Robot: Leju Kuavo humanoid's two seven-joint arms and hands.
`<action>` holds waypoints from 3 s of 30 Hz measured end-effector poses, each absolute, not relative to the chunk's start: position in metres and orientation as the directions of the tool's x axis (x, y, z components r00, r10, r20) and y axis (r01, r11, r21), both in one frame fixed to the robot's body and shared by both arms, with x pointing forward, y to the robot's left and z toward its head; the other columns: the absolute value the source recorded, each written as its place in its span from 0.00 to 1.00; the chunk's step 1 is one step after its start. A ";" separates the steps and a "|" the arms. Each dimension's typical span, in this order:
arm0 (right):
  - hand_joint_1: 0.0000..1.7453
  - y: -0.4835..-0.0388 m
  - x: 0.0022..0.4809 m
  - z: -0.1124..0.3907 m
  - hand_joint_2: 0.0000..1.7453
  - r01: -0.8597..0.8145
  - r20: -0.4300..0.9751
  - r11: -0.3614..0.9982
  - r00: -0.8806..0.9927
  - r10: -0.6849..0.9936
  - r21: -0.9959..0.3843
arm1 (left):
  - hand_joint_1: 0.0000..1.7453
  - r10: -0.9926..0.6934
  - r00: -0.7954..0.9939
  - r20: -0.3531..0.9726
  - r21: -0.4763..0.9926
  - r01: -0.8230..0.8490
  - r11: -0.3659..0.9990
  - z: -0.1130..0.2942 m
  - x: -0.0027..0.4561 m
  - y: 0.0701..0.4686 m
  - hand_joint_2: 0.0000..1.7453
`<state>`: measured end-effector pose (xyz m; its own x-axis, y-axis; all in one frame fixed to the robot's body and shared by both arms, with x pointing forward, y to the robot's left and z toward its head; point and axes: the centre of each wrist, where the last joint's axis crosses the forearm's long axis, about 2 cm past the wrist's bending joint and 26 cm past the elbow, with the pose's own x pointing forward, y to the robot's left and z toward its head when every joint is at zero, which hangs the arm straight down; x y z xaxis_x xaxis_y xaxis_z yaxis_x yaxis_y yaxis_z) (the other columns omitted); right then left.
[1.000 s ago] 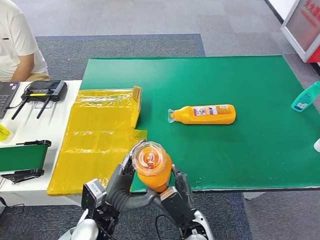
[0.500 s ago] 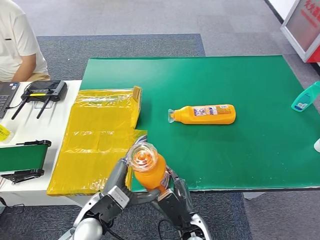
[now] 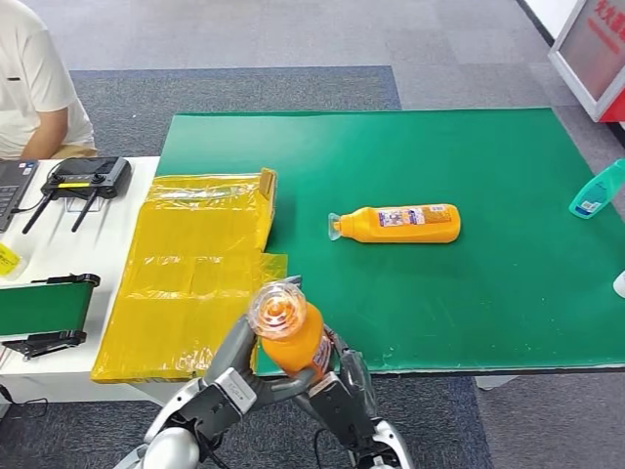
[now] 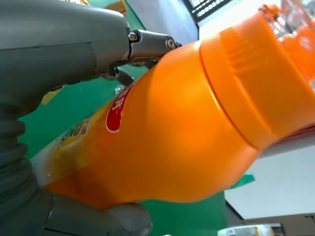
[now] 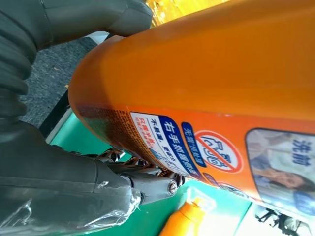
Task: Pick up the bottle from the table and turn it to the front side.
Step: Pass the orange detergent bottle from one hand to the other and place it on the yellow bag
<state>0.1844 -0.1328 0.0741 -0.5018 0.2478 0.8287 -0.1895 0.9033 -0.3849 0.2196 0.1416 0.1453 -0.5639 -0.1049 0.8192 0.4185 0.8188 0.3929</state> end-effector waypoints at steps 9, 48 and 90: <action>1.00 -0.138 0.179 0.084 1.00 -0.153 0.805 0.913 -0.541 0.243 -0.379 | 0.00 0.023 -0.510 0.860 0.275 0.500 0.821 0.141 0.209 0.135 1.00; 0.00 -0.146 0.166 0.077 1.00 -0.171 0.895 0.952 -0.416 0.163 -0.253 | 1.00 -0.153 -0.533 0.832 0.324 0.243 0.914 0.133 0.201 0.164 1.00; 0.00 -0.178 0.196 0.113 1.00 -0.143 0.841 0.961 -0.525 0.127 -0.235 | 1.00 -0.895 -0.438 -0.080 0.992 0.049 -0.113 0.177 0.425 0.245 1.00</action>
